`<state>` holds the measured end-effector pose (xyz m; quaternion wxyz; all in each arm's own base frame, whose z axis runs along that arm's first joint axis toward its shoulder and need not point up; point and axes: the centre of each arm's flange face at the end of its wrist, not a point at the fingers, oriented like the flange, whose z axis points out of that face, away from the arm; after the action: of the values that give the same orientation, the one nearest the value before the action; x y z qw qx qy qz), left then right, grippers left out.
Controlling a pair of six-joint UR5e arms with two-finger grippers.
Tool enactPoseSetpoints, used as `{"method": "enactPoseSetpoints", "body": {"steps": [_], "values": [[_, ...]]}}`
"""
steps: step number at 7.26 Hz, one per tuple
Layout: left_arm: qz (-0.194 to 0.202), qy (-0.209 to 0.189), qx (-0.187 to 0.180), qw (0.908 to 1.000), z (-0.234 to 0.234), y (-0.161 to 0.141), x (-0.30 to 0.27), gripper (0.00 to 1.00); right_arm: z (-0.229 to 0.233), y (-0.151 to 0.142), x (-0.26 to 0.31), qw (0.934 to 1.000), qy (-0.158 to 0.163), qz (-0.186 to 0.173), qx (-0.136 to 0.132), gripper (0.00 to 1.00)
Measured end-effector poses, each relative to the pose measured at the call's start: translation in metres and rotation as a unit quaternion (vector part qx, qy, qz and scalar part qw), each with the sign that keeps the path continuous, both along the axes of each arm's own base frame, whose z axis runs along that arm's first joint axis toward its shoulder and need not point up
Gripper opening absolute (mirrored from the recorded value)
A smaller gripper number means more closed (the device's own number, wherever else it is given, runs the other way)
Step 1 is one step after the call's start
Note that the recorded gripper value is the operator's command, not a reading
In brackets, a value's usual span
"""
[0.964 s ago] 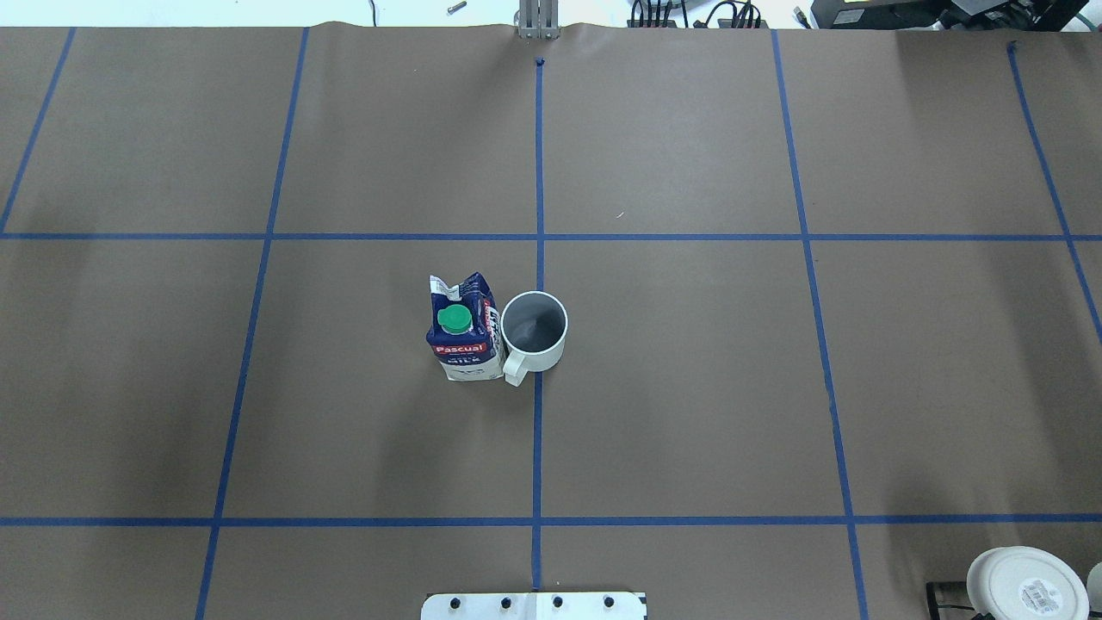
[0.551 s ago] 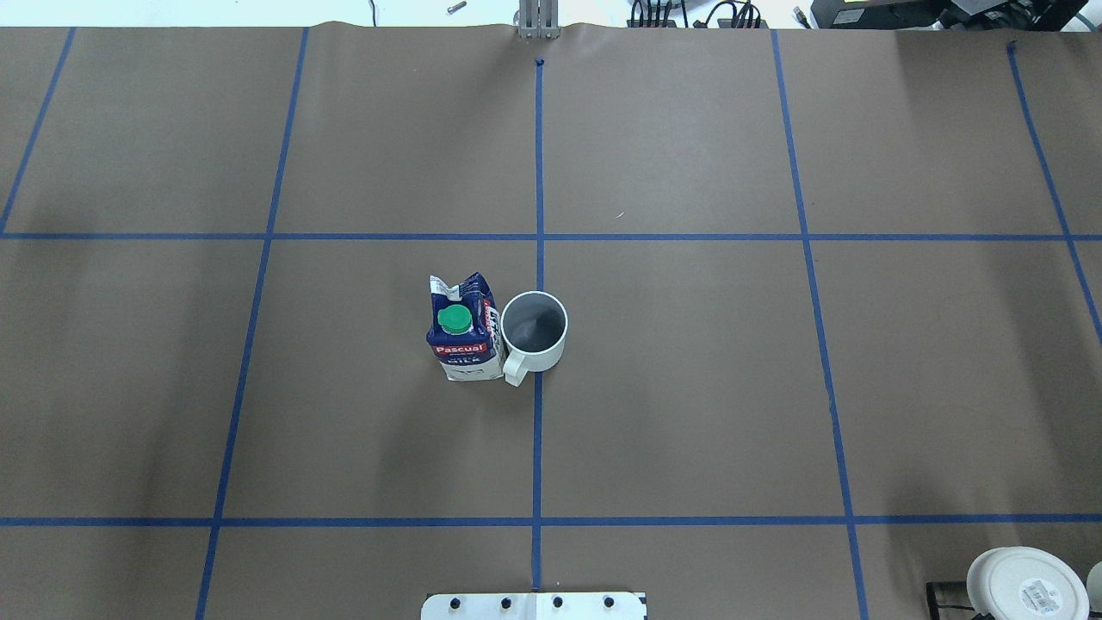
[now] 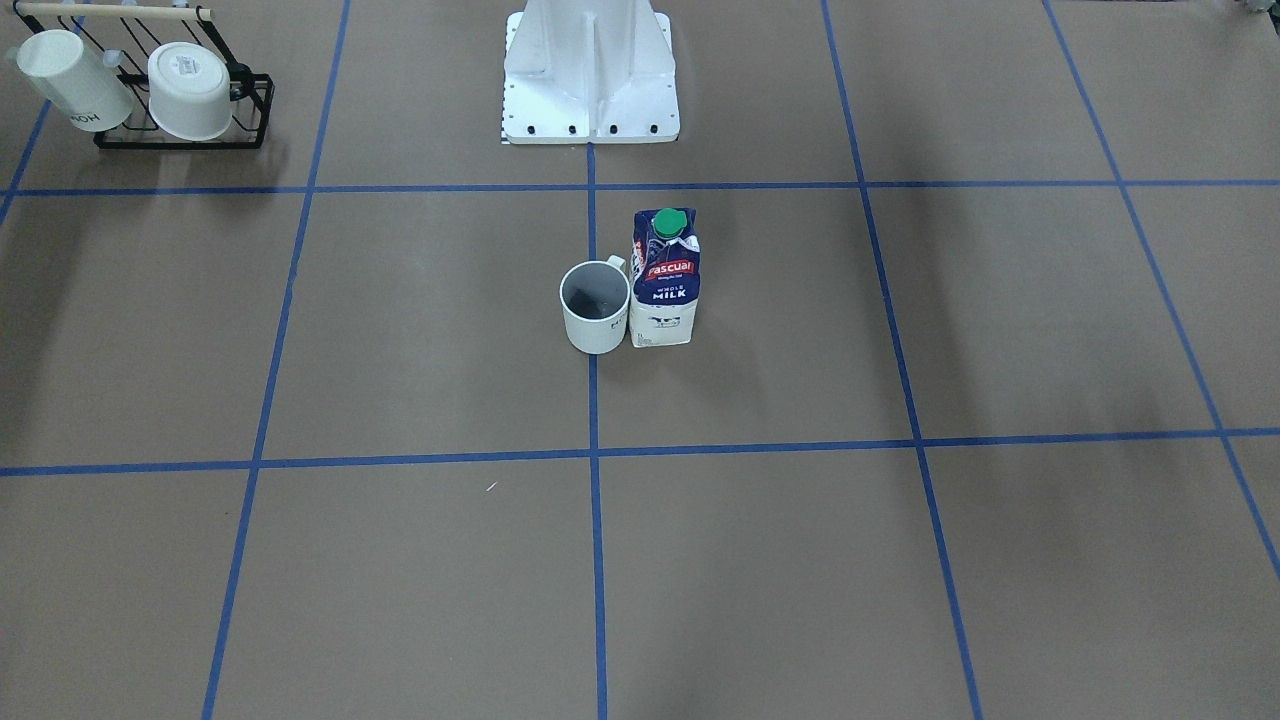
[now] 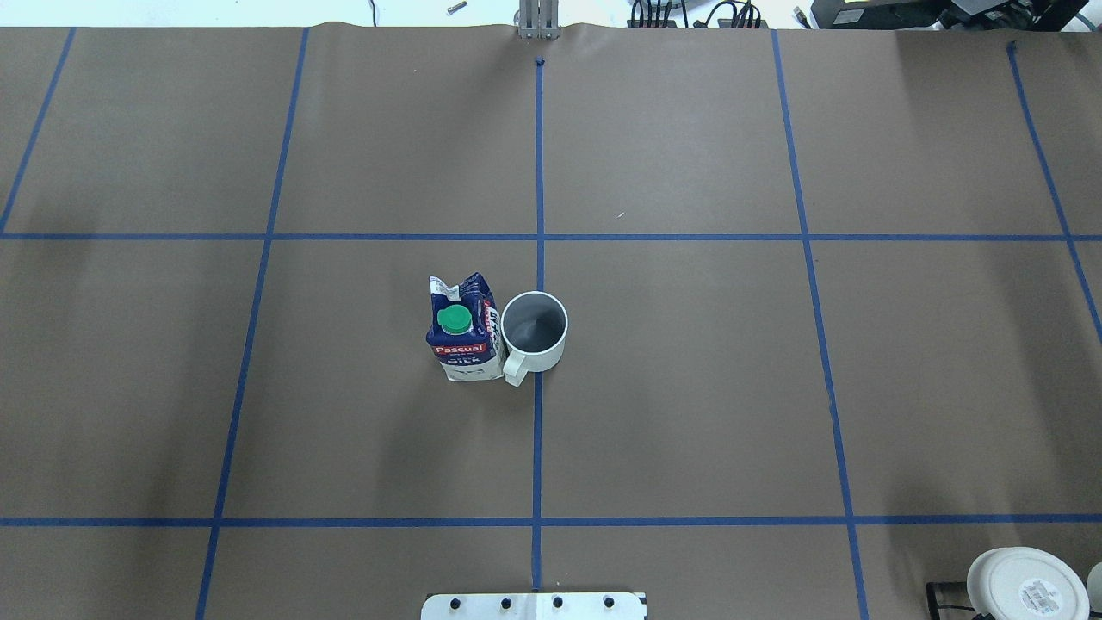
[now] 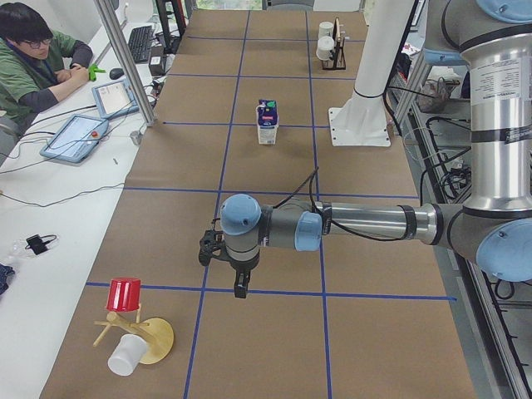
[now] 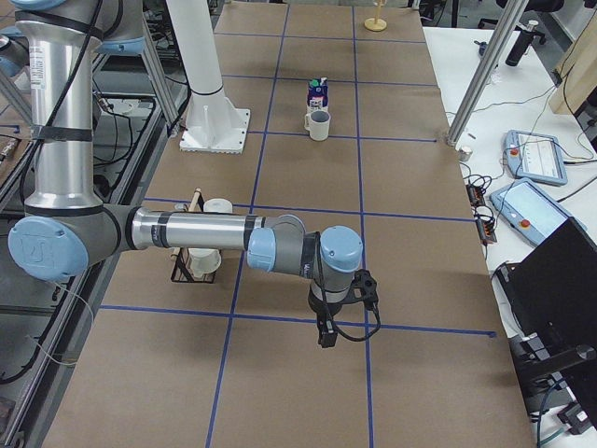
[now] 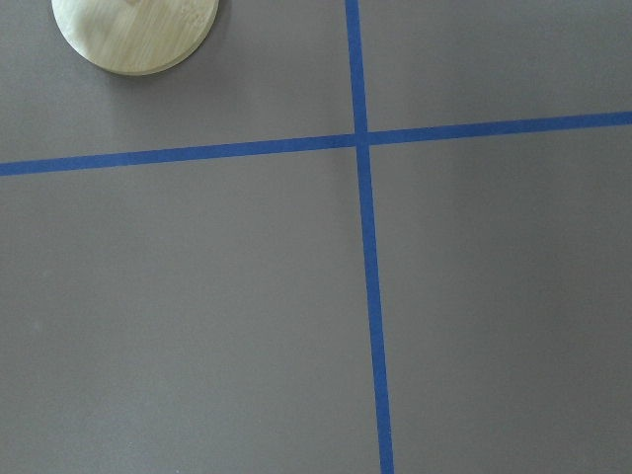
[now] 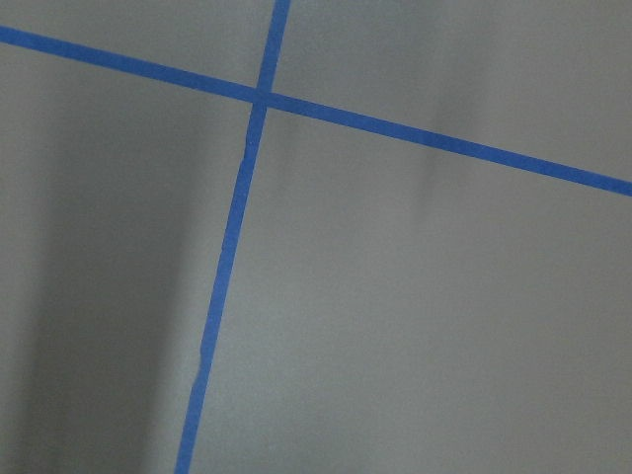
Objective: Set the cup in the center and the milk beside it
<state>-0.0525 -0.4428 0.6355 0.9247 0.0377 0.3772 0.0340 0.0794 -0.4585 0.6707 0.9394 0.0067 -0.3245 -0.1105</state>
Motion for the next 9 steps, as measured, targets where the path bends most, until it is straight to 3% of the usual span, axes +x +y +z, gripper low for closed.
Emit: {"method": "enactPoseSetpoints", "body": {"steps": [9], "values": [[0.000,-0.001,-0.008,1.0000,0.008,0.012,0.000,0.99,-0.007,-0.002,-0.002,0.9999,-0.014,0.001,0.006,1.00]]}}
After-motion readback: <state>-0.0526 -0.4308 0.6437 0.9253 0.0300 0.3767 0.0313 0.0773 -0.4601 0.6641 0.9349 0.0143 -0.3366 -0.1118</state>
